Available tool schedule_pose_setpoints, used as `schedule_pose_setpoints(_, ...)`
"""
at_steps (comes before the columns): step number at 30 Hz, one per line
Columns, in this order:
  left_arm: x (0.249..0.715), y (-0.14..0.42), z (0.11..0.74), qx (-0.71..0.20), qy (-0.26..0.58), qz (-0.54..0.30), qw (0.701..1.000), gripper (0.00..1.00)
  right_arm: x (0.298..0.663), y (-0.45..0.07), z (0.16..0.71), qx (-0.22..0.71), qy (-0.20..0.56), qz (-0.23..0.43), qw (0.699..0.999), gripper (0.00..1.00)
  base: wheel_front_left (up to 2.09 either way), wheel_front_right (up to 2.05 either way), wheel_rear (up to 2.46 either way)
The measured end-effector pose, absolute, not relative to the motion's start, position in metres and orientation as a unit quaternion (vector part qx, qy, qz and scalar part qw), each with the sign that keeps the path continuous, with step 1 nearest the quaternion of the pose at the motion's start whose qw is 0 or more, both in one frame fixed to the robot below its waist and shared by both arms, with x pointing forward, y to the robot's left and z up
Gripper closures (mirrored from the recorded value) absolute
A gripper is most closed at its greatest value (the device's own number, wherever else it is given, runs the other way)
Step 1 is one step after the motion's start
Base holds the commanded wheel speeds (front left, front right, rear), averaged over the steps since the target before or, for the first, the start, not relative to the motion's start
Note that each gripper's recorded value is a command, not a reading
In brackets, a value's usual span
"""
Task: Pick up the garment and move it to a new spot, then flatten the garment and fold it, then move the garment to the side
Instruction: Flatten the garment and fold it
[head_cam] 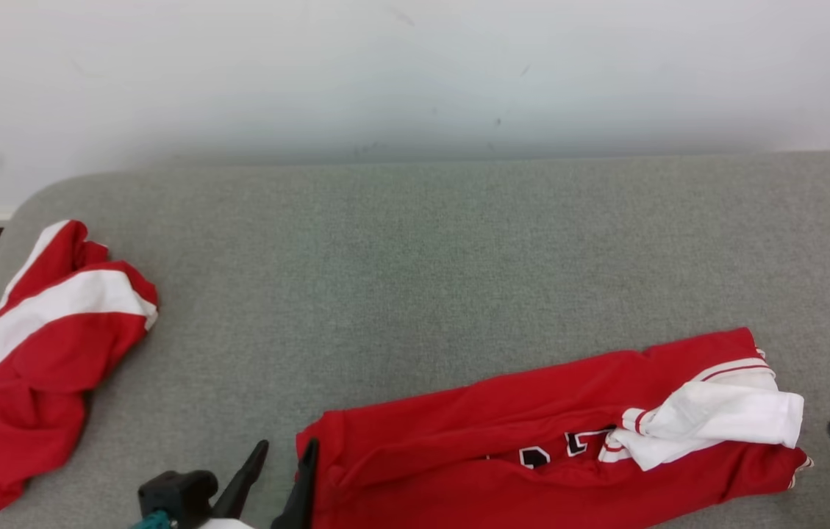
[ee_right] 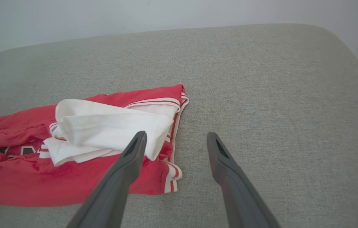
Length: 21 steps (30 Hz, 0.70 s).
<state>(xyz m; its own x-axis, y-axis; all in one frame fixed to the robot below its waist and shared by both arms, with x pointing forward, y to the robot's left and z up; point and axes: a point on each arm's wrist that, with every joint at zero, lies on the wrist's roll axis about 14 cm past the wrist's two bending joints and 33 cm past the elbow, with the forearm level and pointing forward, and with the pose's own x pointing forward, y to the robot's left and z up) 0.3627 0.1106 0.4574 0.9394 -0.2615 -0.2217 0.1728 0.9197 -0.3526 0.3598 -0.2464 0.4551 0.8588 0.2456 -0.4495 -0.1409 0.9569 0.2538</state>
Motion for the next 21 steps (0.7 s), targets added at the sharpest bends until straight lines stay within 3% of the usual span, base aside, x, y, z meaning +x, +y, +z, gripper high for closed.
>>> schedule_pose_setpoints(7,0.361,0.125,0.508,-0.122,0.004,-0.061,0.991,0.0,0.354,-0.259,0.468,0.13,0.219,0.068,0.965,0.0,0.0,0.0,0.0)
schedule_pose_setpoints(21,0.348,0.127,0.49,-0.118,0.002,-0.046,0.992,0.0,0.375,-0.225,0.458,0.105,0.26,0.1,0.955,0.0,0.0,0.0,0.0)
